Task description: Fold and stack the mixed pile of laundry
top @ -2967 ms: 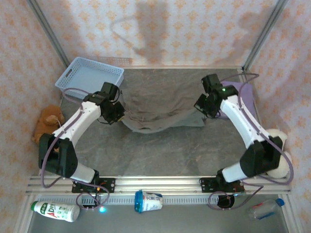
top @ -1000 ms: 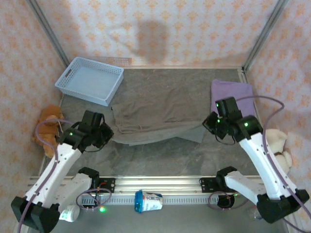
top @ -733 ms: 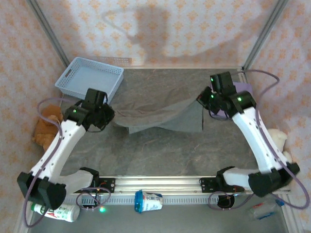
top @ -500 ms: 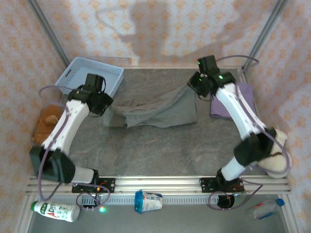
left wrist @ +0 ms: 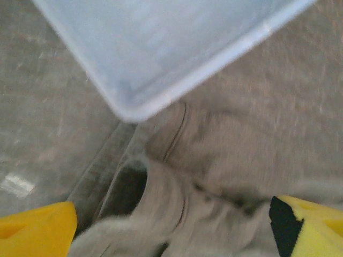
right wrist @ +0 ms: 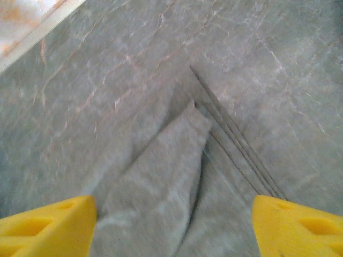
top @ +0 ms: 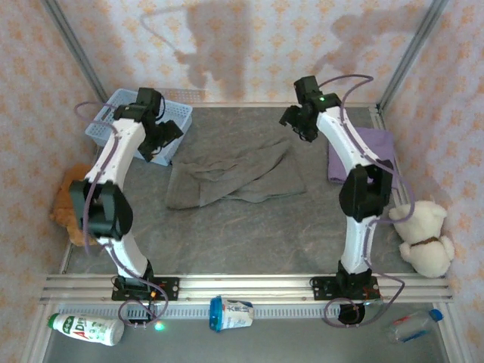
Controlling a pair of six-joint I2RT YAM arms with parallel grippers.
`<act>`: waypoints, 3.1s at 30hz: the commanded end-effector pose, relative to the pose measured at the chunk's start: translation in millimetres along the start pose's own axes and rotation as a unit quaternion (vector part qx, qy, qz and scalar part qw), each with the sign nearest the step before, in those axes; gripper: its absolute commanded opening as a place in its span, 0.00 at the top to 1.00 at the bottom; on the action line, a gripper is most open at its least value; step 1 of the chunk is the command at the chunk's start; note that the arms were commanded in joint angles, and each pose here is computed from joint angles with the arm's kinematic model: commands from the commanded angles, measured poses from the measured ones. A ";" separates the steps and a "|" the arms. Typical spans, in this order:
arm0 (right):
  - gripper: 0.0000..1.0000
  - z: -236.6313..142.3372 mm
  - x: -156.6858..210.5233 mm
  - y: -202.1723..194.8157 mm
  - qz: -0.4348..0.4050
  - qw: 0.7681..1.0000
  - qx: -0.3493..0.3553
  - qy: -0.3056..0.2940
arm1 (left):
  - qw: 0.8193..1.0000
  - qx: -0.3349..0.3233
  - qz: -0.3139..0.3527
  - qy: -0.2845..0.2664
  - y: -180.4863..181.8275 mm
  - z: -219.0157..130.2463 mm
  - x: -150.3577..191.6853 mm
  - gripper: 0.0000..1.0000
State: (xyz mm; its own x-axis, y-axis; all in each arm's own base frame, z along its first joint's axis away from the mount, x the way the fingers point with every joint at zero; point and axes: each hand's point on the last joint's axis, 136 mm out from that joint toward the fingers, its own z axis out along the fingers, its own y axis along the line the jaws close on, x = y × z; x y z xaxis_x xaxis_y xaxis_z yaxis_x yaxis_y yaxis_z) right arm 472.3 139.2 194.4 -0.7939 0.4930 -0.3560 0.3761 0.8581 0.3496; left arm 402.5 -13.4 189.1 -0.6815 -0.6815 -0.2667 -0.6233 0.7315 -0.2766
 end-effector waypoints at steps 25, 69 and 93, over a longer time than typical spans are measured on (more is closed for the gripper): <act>0.79 92.0 167.9 -147.3 0.041 0.972 0.179 0.148 | 0.977 -0.079 0.133 0.144 48.6 110.7 193.9 0.87; 0.78 45.9 176.2 -230.4 0.036 0.951 0.262 0.158 | 0.997 -0.044 0.020 -0.060 -4.6 34.8 56.5 1.00; 0.40 -0.8 79.3 -130.2 0.007 0.992 0.108 0.067 | 0.981 -0.004 0.169 0.092 -16.4 38.1 165.7 0.76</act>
State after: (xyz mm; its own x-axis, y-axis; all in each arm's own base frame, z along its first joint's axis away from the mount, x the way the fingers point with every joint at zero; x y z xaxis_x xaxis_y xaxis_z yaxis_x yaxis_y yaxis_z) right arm 355.8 71.5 132.5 -0.8189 0.5147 -0.2539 0.4714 0.8556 0.2138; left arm 331.6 -135.2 150.8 -0.8843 -0.3912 -0.2548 -0.3404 0.9138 -0.2218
